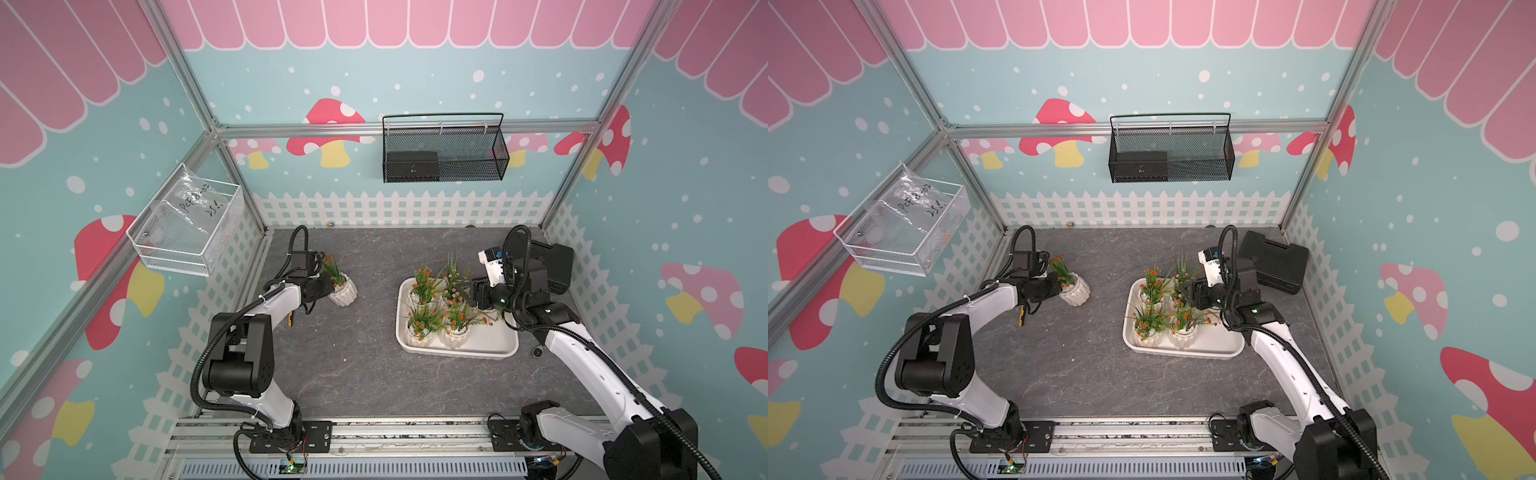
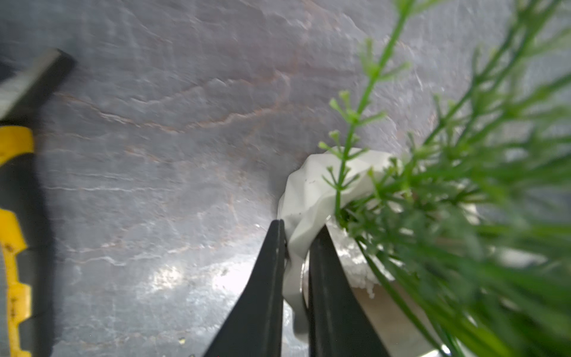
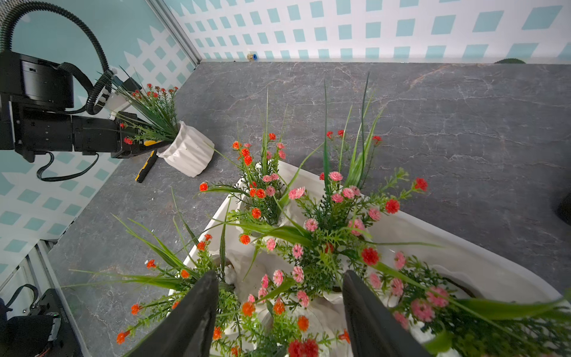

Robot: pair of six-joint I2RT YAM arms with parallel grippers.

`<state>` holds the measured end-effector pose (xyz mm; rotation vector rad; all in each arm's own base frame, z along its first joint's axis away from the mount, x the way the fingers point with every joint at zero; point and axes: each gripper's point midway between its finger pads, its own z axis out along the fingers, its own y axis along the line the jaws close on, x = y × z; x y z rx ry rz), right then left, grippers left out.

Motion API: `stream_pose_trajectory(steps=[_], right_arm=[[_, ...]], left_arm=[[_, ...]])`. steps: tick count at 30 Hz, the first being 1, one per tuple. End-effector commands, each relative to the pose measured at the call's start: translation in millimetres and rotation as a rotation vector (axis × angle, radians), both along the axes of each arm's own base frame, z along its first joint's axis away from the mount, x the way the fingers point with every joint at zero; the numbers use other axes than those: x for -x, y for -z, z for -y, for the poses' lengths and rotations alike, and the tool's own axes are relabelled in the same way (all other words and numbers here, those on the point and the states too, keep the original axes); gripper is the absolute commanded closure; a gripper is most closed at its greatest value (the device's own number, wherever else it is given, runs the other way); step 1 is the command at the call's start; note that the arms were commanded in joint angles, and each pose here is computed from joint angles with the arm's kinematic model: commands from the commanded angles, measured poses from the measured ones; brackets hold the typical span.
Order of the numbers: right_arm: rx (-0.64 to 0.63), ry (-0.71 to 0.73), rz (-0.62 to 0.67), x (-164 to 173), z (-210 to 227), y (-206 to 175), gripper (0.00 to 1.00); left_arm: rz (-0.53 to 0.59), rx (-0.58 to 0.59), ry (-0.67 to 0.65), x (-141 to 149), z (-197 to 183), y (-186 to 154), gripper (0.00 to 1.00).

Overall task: Put the potted gypsophila into the storage box
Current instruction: Pick up the baby's breath potted plant from the center of the board, then move the storage box to the center of the board.

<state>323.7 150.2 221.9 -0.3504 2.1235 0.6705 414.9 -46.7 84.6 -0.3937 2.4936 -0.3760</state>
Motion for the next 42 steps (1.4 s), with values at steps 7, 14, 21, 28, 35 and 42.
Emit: stream_pose_trajectory(steps=[7,14,21,28,35,42], right_arm=[[-0.053,0.1,-0.085,10.7,30.8,16.5,0.29],[-0.094,0.348,-0.135,2.2,107.2,34.2,0.29],[-0.09,0.622,-0.157,6.1,181.8,45.8,0.29],[-0.156,0.749,-0.204,21.1,209.4,65.2,0.37],[-0.255,0.562,-0.305,23.3,171.4,100.8,0.44],[-0.237,0.567,-0.345,25.0,166.6,118.2,0.48]], left_arm=[[0.203,0.023,0.148,5.5,41.9,-87.0,1.0],[0.28,0.017,0.201,23.2,65.6,-124.3,1.0],[0.31,0.018,0.264,33.3,84.8,-136.2,1.0],[0.319,0.021,0.323,35.0,98.2,-137.4,1.0],[0.344,0.006,0.342,39.1,97.8,-144.3,1.0],[0.348,0.026,0.363,40.5,104.5,-146.4,1.0]])
